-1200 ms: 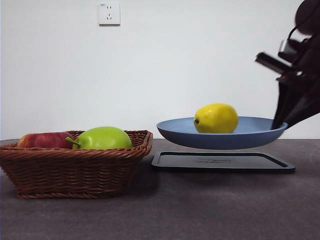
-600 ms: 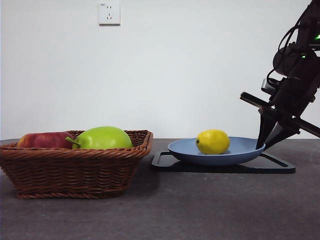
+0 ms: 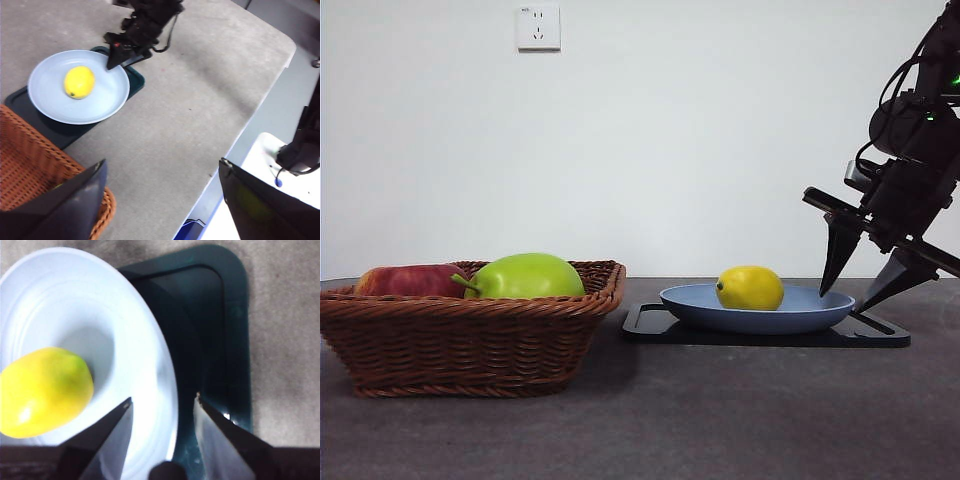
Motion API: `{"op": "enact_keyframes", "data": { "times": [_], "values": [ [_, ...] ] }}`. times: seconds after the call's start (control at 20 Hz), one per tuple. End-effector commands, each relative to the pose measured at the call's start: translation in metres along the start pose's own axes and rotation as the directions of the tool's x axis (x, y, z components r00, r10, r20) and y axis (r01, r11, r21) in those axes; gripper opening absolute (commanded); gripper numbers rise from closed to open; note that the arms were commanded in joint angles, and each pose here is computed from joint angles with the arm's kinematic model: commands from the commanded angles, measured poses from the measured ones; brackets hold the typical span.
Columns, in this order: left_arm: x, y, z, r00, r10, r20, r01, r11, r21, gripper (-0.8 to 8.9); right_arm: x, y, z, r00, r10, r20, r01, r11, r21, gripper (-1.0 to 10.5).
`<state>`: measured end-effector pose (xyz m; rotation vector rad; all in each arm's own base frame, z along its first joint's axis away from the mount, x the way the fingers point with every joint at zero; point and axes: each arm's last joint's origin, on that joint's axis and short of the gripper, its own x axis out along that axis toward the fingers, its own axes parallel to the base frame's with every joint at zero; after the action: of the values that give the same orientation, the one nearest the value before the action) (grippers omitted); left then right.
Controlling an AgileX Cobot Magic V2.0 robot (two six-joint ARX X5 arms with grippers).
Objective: Take the lemon from the basket,put the lemon in the plate,hand out the plate
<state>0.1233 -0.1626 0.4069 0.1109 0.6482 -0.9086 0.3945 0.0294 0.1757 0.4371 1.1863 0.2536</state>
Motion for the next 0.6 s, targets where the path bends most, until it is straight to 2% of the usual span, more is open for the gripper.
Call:
{"op": "enact_keyframes", "data": {
  "times": [0.05,0.25,0.35,0.45,0.5,0.6],
  "values": [
    [-0.001,-0.002,0.005,1.0,0.0,0.023,0.0,0.999,0.041,3.87,-0.015,0.005,0.006,1.0,0.002,0.031,-0.001,0.999,-0.035,2.2],
    [0.005,0.001,0.006,0.996,0.085,0.019,-0.086,0.993,0.086,3.87,-0.059,0.02,-0.004,0.994,-0.093,0.058,0.098,0.99,-0.101,2.2],
    [0.014,0.004,0.008,0.984,0.178,0.017,-0.179,0.976,0.123,3.71,-0.085,0.04,-0.017,0.992,-0.115,0.059,0.123,0.98,-0.154,2.2],
    [0.024,0.009,0.009,0.958,0.287,0.008,-0.285,0.945,0.162,2.78,-0.108,0.068,-0.032,0.986,-0.129,0.109,0.152,0.959,-0.24,1.8],
    [0.029,0.012,0.009,0.942,0.336,-0.001,-0.33,0.926,0.184,2.04,-0.123,0.086,-0.042,0.981,-0.121,0.152,0.163,0.939,-0.302,1.3],
    [0.033,0.02,0.01,0.889,0.458,-0.005,-0.449,0.874,0.185,0.8,-0.148,0.117,-0.063,0.973,-0.067,0.222,0.151,0.908,-0.39,0.7]
  ]
}}
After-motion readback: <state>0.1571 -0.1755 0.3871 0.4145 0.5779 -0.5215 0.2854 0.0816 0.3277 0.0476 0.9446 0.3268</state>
